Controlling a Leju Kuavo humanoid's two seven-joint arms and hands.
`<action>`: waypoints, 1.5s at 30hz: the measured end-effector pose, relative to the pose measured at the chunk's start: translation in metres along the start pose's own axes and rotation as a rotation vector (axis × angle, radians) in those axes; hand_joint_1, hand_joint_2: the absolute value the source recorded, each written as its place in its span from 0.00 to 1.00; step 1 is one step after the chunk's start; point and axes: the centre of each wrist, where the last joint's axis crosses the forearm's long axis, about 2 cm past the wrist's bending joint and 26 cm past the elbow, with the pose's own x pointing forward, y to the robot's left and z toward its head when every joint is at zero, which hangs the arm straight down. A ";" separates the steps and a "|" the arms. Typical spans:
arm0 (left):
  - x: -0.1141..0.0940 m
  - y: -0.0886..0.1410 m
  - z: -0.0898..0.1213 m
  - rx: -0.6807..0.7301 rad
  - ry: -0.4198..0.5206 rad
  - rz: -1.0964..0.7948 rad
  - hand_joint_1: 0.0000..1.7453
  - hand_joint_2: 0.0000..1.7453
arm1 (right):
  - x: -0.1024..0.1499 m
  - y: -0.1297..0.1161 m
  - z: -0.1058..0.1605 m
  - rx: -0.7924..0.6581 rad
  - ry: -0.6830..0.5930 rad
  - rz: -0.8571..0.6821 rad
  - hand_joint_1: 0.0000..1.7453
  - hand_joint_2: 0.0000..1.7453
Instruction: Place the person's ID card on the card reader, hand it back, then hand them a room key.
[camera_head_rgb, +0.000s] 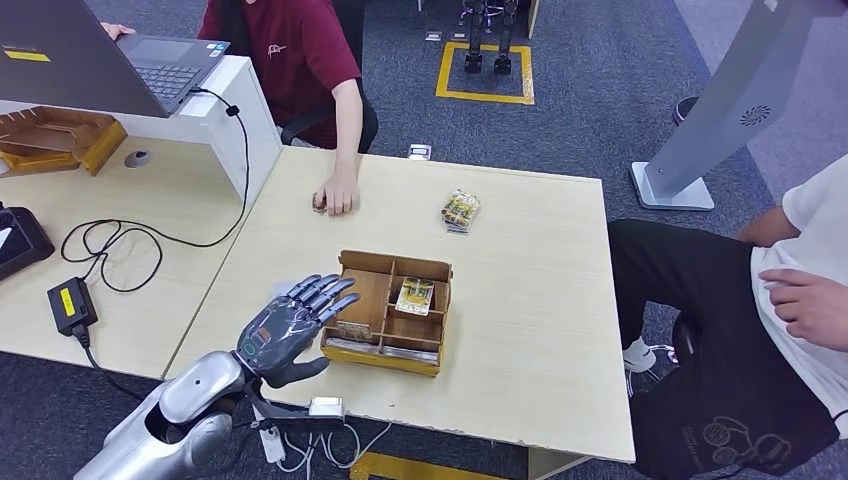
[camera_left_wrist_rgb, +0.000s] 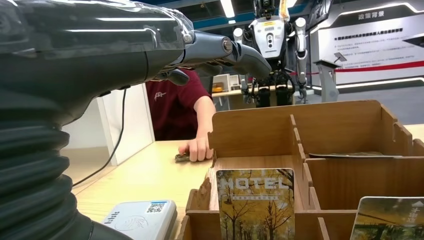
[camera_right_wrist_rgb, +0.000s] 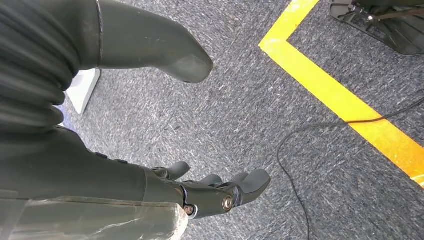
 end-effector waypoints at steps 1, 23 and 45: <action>0.001 -0.001 -0.001 -0.002 0.003 -0.003 0.00 1.00 | 0.000 0.000 0.000 0.000 0.000 -0.001 0.00 1.00; 0.006 -0.015 -0.014 -0.048 0.026 0.018 0.00 1.00 | 0.001 0.000 0.000 0.001 -0.005 0.000 0.00 1.00; 0.005 -0.024 -0.019 -0.080 0.071 0.037 0.00 1.00 | 0.001 0.000 0.000 0.001 -0.005 -0.004 0.00 1.00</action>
